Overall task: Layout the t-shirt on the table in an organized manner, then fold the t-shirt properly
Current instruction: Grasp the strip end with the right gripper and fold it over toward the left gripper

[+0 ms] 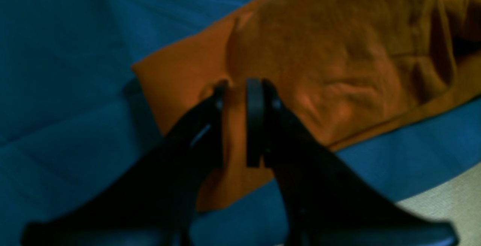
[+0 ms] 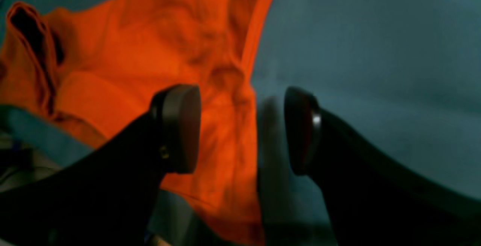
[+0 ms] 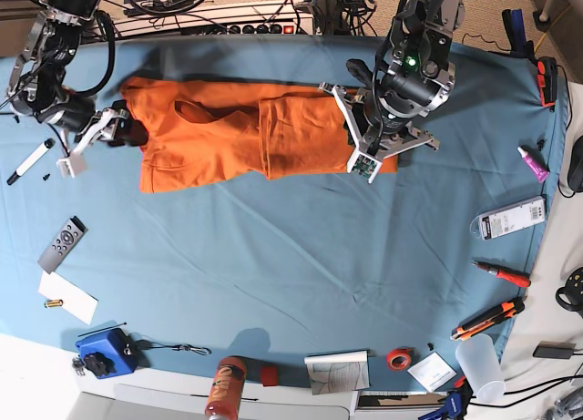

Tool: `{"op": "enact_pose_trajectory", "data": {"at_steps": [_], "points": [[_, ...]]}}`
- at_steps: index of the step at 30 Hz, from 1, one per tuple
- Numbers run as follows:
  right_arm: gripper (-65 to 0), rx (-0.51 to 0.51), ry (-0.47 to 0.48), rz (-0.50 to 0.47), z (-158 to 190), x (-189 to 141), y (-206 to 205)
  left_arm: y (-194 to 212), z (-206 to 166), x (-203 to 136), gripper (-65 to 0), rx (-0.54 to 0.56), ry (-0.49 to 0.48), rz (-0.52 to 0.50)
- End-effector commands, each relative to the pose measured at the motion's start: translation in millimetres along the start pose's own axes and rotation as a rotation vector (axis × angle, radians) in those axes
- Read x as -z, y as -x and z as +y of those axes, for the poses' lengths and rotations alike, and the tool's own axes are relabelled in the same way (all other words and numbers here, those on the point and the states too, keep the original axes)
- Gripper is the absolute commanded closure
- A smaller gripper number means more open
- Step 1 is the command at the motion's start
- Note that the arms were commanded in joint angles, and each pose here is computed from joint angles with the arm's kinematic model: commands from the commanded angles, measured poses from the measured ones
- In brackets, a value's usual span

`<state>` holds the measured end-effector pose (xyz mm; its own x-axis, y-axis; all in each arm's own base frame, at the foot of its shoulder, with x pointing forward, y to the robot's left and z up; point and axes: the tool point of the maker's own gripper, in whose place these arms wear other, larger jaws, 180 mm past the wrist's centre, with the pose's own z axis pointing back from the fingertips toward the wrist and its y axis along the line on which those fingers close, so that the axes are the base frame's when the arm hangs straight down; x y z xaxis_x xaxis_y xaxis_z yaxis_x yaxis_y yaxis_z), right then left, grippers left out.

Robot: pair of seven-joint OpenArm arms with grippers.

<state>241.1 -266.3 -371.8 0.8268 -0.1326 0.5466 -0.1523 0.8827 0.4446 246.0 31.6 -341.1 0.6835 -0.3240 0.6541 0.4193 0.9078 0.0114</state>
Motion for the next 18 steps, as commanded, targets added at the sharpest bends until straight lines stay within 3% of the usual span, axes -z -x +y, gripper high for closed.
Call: {"op": "enact_pose_trajectory", "data": {"at_steps": [1,5,9,18], "points": [[-34.7,-0.009,-0.013,-0.031,-1.8,-4.3,-9.0,-9.8,0.1,-3.4,-7.3,-0.004,-0.001,-0.038],[-34.7,0.071,-0.141,-0.023,14.6,9.2,9.4,-11.8,0.1,-3.5,-7.3,-0.004,-0.001,-0.049],[-34.7,0.125,-0.240,-0.086,37.2,18.2,6.0,-13.3,-1.3,-3.5,-7.3,-0.008,0.003,-0.055],[-34.6,0.123,-0.212,-0.070,41.1,35.1,9.5,-13.1,-1.0,-3.4,-7.3,-0.008,0.002,-0.054]]}}
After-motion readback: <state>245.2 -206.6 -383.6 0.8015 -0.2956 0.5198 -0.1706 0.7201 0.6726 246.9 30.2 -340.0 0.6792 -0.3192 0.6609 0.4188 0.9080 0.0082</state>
